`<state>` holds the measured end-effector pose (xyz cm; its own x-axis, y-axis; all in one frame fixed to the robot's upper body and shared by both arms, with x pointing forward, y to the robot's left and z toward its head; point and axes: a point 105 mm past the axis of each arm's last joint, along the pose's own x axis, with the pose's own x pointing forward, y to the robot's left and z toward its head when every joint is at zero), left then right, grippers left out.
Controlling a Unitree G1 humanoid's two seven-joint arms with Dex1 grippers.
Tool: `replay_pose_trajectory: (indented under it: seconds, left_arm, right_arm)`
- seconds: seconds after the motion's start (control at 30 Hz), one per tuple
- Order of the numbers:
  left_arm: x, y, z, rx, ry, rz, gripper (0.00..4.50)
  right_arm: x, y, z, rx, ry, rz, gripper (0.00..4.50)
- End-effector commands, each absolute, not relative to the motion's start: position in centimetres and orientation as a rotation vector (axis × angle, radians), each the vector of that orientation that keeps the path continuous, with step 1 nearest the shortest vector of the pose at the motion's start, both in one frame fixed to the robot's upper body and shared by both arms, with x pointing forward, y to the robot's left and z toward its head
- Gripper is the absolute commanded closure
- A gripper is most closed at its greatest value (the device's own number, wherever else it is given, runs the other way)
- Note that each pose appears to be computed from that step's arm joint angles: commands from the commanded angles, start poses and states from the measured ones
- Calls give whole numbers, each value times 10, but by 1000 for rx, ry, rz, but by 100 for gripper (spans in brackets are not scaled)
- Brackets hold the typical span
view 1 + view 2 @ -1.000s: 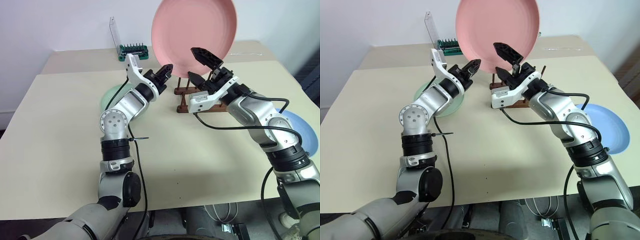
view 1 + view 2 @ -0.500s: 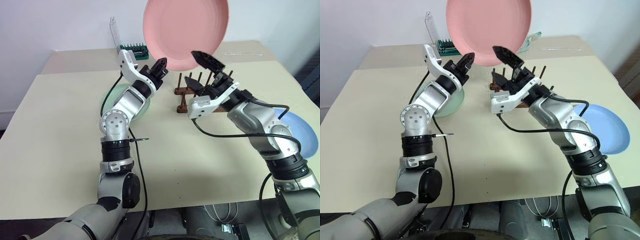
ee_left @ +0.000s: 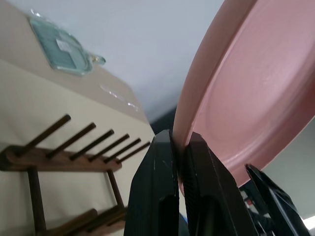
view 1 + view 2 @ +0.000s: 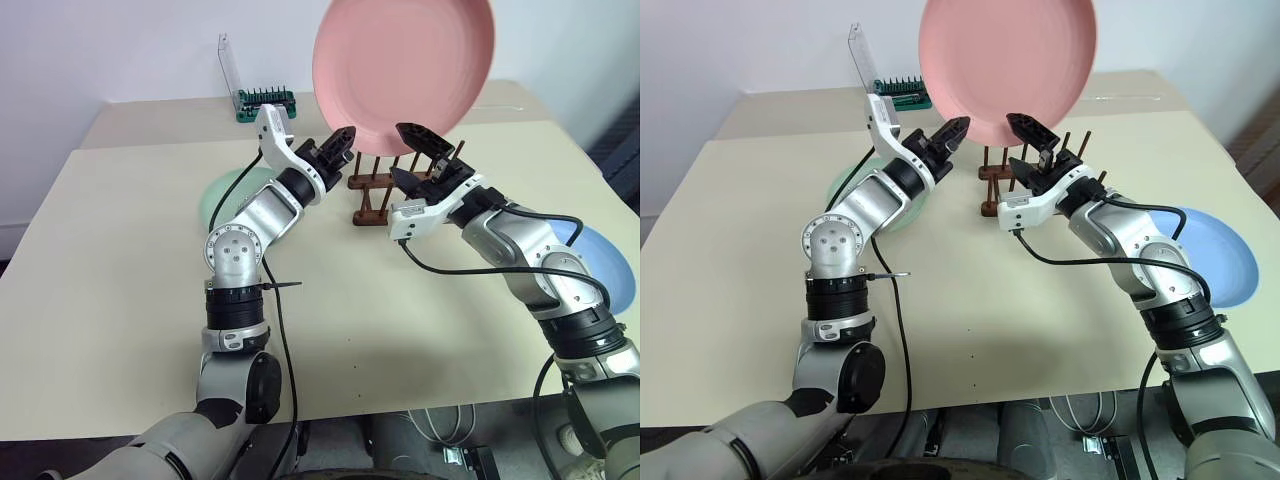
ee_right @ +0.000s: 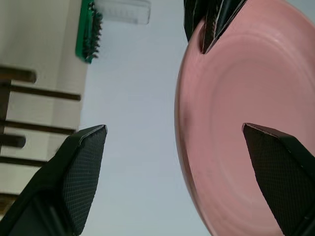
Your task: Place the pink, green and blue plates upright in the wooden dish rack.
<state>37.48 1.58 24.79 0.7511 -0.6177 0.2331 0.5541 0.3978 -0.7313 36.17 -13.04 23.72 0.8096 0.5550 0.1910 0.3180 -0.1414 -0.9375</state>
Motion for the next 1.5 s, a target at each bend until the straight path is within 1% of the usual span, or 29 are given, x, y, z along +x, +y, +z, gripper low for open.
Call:
replay_pose_trajectory:
  seconds: [0.03, 0.07, 0.2, 0.27, 0.4, 0.5, 0.53, 0.57, 0.7, 0.73, 0.83, 0.87, 0.9, 0.97, 1.03, 1.07, 1.1, 1.13, 1.2, 1.23, 1.3, 1.37, 1.43, 1.5]
  left_arm:
    - [364, 9, 264, -878, 26, -805, 450]
    - [364, 9, 264, -874, 25, -806, 450]
    - [372, 14, 260, -857, 29, -750, 450]
    - [372, 13, 260, -843, 29, -754, 450]
    - [373, 13, 262, -863, 11, -749, 450]
    - [375, 15, 262, -878, 12, -759, 352]
    - [375, 16, 262, -877, 12, -761, 300]
    - [374, 17, 262, -877, 10, -769, 258]
    - [371, 24, 263, -895, 6, -805, 43]
    - [368, 27, 265, -892, -4, -832, 5]
    - [367, 41, 268, -847, -35, -846, 5]
    - [366, 43, 267, -822, -38, -854, 5]
    - [367, 47, 266, -765, -47, -849, 5]
    - [368, 53, 264, -631, -72, -846, 5]
    - [368, 55, 263, -511, -95, -856, 5]
    - [367, 57, 265, -452, -115, -886, 5]
    - [366, 57, 266, -414, -129, -909, 5]
    - [366, 60, 268, -311, -169, -921, 5]
    - [364, 66, 274, -121, -256, -937, 5]
    - [366, 71, 275, -5, -307, -913, 5]
    - [358, 74, 284, 84, -457, -942, 5]
    - [350, 72, 276, 55, -418, -1067, 5]
    - [333, 70, 271, 15, -379, -1212, 5]
    - [324, 71, 271, 20, -395, -1254, 5]
  right_arm:
    - [361, -134, 263, -1738, -741, 149, 86]
    - [361, -134, 264, -1741, -747, 144, 129]
    - [361, -130, 264, -1746, -755, 145, 331]
    - [361, -131, 263, -1749, -755, 147, 441]
    - [361, -133, 262, -1757, -749, 143, 447]
    - [362, -137, 260, -1770, -734, 140, 450]
    - [362, -138, 260, -1774, -732, 139, 450]
    - [363, -141, 260, -1780, -725, 132, 450]
    - [367, -153, 267, -1812, -703, 86, 450]
    - [368, -159, 273, -1801, -693, 58, 450]
    - [369, -176, 300, -1672, -690, -37, 450]
    - [366, -177, 311, -1543, -708, -47, 450]
    - [363, -183, 335, -1282, -733, -65, 450]
    - [358, -189, 365, -836, -751, 36, 450]
    - [356, -192, 376, -578, -743, 155, 450]
    - [357, -199, 381, -410, -717, 232, 450]
    - [356, -203, 384, -304, -703, 291, 450]
    - [356, -212, 385, -178, -674, 352, 450]
    - [356, -228, 383, 20, -610, 461, 450]
    - [356, -237, 382, 90, -578, 489, 450]
    - [352, -247, 384, 222, -549, 557, 450]
    - [343, -246, 387, 369, -518, 689, 450]
    - [329, -242, 386, 469, -471, 834, 450]
    - [328, -248, 382, 522, -432, 845, 450]
